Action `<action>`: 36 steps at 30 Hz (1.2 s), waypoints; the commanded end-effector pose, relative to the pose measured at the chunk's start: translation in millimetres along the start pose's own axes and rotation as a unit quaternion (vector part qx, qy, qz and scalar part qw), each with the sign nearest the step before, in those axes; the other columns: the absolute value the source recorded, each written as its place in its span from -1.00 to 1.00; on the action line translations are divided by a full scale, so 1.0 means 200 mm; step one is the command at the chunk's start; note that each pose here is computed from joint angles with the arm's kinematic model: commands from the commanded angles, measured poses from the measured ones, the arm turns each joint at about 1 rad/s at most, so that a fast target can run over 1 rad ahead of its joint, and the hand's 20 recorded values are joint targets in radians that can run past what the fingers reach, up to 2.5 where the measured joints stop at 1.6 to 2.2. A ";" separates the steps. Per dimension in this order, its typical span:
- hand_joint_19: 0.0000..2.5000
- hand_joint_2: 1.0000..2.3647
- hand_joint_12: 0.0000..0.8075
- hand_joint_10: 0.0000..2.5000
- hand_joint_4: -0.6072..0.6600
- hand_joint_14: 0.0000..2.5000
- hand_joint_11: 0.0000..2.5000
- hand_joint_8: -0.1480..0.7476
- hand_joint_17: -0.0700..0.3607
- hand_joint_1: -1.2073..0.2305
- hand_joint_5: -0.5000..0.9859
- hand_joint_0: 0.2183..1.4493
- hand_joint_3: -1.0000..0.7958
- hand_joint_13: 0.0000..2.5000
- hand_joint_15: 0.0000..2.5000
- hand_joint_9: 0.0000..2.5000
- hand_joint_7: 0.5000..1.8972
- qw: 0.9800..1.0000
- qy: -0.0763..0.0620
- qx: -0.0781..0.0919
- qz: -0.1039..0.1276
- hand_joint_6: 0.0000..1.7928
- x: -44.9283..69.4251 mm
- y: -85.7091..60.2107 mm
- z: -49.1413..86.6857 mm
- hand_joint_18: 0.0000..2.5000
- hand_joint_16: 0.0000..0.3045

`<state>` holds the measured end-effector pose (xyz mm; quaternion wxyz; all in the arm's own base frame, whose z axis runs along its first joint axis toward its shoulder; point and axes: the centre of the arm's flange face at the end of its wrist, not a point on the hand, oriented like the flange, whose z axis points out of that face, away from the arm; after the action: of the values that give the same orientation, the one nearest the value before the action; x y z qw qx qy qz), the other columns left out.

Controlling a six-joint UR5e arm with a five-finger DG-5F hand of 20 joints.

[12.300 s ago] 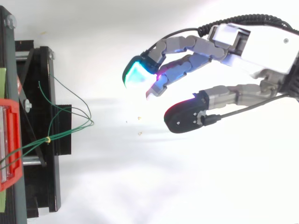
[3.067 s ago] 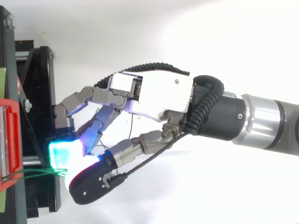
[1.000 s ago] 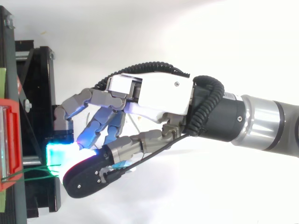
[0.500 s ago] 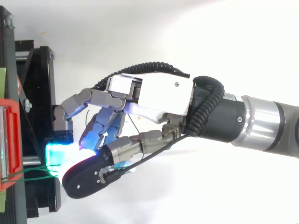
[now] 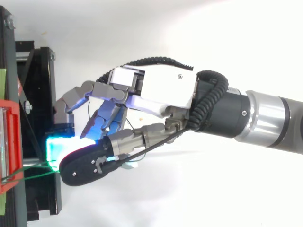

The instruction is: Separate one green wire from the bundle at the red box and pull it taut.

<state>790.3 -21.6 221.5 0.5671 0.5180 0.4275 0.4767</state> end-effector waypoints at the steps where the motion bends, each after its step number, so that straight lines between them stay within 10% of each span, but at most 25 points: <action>1: -0.63 -0.98 -0.20 -0.85 0.19 -0.99 0.27 0.00 -0.17 -0.24 -0.62 -0.33 -0.23 0.22 0.09 -0.04 -0.27 1.000 -0.003 0.001 0.001 0.01 -0.03 0.04 0.00 -0.30 -0.68; 36: -0.63 -1.00 -0.22 -0.72 0.21 -0.99 0.32 -0.03 -0.16 -0.40 -0.62 -0.35 -0.44 0.22 0.10 -0.06 -0.29 1.000 -0.005 0.026 -0.015 0.01 -0.06 0.10 -0.04 -0.30 -0.68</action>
<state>779.2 -34.3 239.9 0.5626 0.5294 0.4437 0.4542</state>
